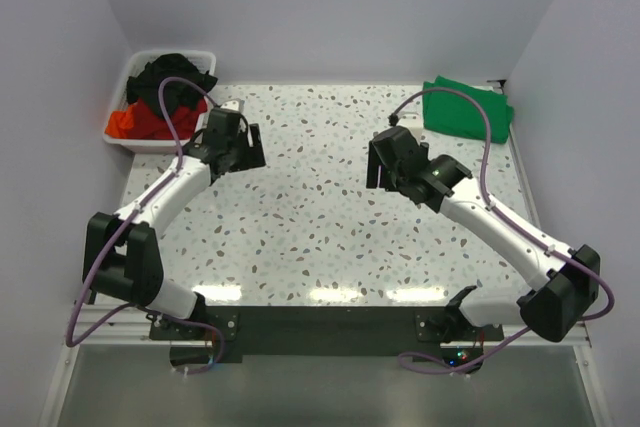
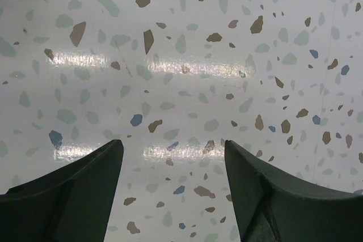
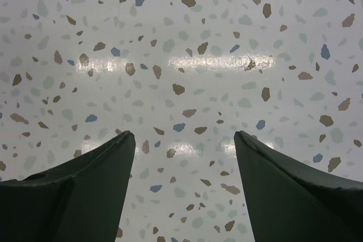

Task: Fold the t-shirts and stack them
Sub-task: Reset both grippers

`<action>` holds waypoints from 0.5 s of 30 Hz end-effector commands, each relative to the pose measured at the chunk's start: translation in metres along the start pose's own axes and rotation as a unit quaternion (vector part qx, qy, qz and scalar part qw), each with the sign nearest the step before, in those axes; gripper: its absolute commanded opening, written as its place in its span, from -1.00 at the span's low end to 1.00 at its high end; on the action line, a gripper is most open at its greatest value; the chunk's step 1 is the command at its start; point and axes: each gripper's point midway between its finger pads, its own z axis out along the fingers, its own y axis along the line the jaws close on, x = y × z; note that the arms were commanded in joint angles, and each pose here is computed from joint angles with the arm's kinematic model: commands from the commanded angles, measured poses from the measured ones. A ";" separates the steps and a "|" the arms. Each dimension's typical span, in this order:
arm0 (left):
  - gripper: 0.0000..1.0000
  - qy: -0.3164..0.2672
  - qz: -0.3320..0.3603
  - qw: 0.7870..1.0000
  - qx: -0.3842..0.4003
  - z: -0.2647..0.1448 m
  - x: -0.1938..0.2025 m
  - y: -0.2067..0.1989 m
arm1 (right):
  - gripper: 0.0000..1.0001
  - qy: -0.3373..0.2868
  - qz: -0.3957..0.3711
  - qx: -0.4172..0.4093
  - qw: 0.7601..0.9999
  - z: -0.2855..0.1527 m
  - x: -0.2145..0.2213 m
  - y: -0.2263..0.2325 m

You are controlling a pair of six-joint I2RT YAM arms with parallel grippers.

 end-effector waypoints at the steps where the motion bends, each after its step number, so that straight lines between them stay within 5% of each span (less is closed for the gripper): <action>1: 0.54 -0.040 0.012 0.999 0.016 -0.014 -0.023 -0.013 | 0.50 -0.021 0.015 0.008 1.000 -0.008 -0.010 0.003; 15: 0.54 -0.056 0.010 0.998 0.013 -0.026 -0.024 -0.016 | 0.49 -0.035 0.017 0.012 0.999 -0.013 -0.014 0.000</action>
